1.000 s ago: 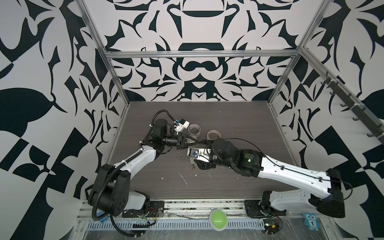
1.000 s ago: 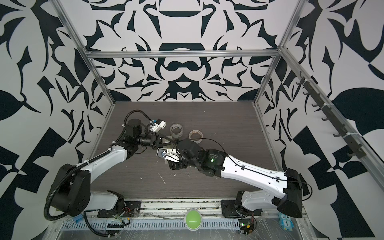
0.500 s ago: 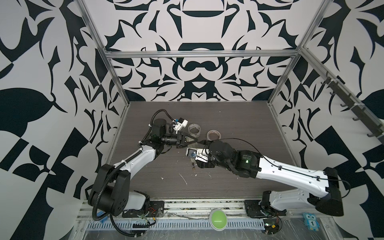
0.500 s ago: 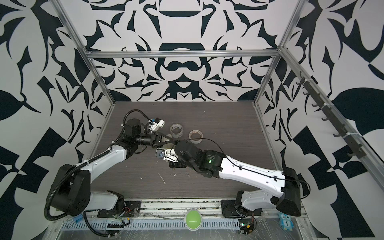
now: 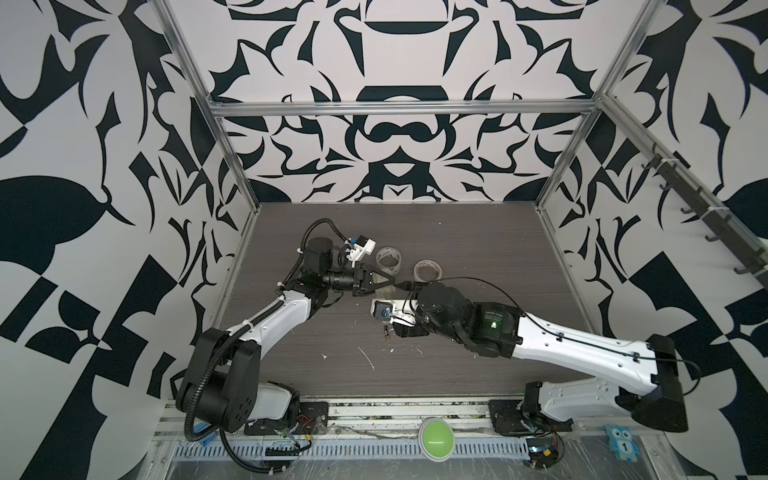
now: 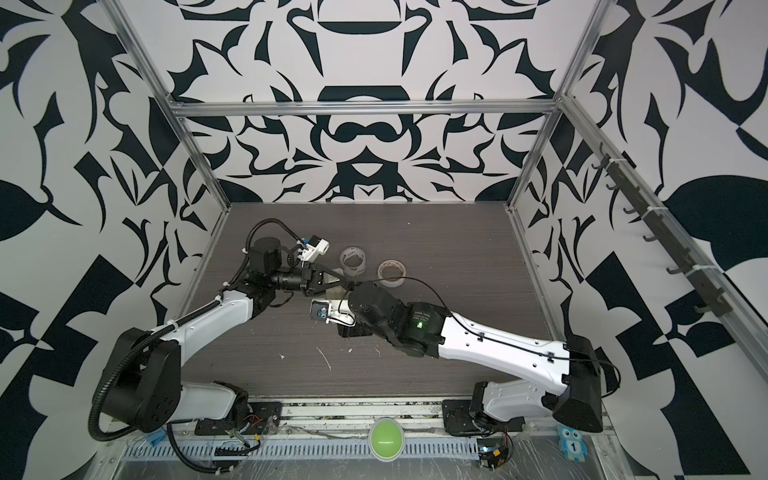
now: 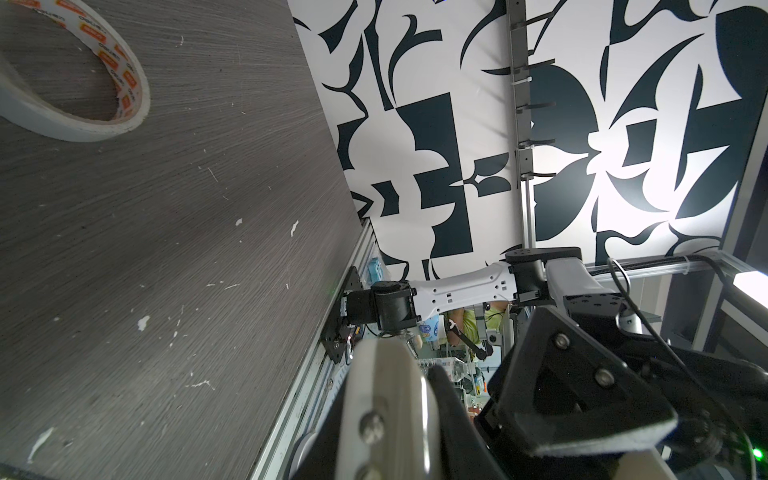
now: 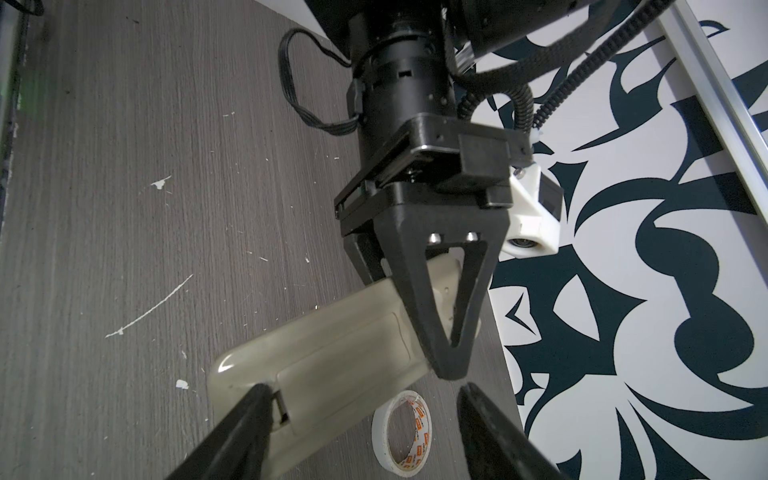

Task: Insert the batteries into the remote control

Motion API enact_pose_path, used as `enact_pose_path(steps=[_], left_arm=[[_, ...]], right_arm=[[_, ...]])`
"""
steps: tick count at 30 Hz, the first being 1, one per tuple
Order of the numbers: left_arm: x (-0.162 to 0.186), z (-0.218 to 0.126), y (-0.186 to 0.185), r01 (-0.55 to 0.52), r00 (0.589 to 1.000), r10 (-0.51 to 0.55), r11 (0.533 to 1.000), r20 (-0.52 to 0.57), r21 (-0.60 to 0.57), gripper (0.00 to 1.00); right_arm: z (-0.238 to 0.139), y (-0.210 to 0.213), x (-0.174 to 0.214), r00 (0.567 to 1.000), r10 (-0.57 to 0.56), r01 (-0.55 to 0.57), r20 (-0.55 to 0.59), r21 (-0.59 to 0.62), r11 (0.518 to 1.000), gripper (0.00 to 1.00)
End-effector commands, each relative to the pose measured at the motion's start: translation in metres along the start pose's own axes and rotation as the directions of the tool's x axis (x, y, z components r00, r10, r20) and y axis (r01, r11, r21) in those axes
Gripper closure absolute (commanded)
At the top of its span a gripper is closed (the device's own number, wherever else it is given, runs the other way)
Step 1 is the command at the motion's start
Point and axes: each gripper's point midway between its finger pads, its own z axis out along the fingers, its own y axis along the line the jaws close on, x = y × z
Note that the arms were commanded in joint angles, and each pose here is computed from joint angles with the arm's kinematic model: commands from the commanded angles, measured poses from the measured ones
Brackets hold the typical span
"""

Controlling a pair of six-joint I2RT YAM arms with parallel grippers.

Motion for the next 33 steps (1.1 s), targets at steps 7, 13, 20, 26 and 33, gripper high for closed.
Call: enact_pose_path(steps=[7, 13, 20, 26, 33], left_arm=[[0.009, 0.001, -0.009, -0.005, 0.999, 0.007, 0.999, -0.051, 0.035, 1.00], [0.009, 0.001, -0.007, -0.003, 0.999, 0.004, 1.000, -0.053, 0.030, 1.00], [0.013, 0.002, -0.009, -0.020, 0.998, 0.021, 1.000, -0.062, 0.023, 1.00], [0.017, 0.004, -0.010, -0.029, 0.997, 0.030, 0.999, -0.075, 0.021, 1.00], [0.016, 0.005, -0.011, -0.032, 0.996, 0.034, 0.999, -0.079, 0.023, 1.00]], right_arm=[[-0.020, -0.035, -0.025, 0.995, 0.020, -0.034, 0.101, 0.141, 0.989, 0.27], [-0.029, -0.017, -0.029, 0.991, 0.022, -0.025, 0.129, 0.026, 0.999, 0.25], [-0.028, 0.004, -0.030, 0.992, 0.029, -0.017, 0.122, -0.102, 0.995, 0.25], [-0.023, 0.011, -0.029, 0.994, 0.022, -0.008, 0.108, -0.134, 0.991, 0.25], [-0.017, 0.010, -0.026, 0.996, 0.013, -0.002, 0.086, -0.121, 0.993, 0.26]])
